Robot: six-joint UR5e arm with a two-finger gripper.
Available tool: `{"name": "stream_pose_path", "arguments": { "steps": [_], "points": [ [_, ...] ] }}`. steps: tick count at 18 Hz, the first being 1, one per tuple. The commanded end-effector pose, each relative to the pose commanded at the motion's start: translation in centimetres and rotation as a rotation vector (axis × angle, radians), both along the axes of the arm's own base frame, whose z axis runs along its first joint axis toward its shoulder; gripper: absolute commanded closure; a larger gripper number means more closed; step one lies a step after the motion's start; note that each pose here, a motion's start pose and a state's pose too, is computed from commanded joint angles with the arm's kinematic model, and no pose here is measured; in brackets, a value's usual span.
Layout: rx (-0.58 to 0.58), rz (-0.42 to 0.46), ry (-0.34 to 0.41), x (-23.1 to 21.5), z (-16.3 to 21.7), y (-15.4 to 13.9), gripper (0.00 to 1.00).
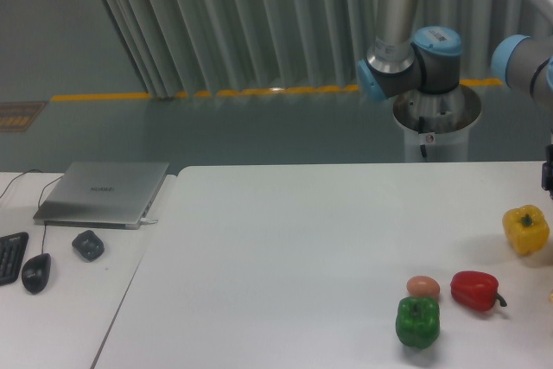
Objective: Place the green peppers in a basket
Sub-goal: 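Move the gripper in from beside the yellow pepper toward the table, then lower the open gripper over the green pepper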
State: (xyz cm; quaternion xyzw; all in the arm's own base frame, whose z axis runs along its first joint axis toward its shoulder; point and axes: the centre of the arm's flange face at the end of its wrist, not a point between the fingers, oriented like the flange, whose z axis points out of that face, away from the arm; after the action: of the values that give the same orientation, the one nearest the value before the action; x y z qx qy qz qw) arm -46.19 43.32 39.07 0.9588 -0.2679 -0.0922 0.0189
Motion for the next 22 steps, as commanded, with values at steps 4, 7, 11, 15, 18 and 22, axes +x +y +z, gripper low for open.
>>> {"name": "stream_pose_path", "arguments": {
  "steps": [4, 7, 11, 15, 18, 22],
  "points": [
    [0.020, 0.035, -0.005, 0.7, 0.1, 0.8, 0.00],
    [0.068, 0.064, -0.028, 1.3, 0.2, 1.6, 0.00],
    [0.189, 0.134, -0.105, 1.3, 0.2, 2.0, 0.00],
    [0.225, 0.265, -0.118, 2.0, 0.9, 2.1, 0.00],
    [0.317, 0.372, -0.181, 3.4, 0.8, 3.9, 0.00],
    [0.367, 0.452, -0.177, 5.3, 1.0, 6.3, 0.00]
  ]
}}
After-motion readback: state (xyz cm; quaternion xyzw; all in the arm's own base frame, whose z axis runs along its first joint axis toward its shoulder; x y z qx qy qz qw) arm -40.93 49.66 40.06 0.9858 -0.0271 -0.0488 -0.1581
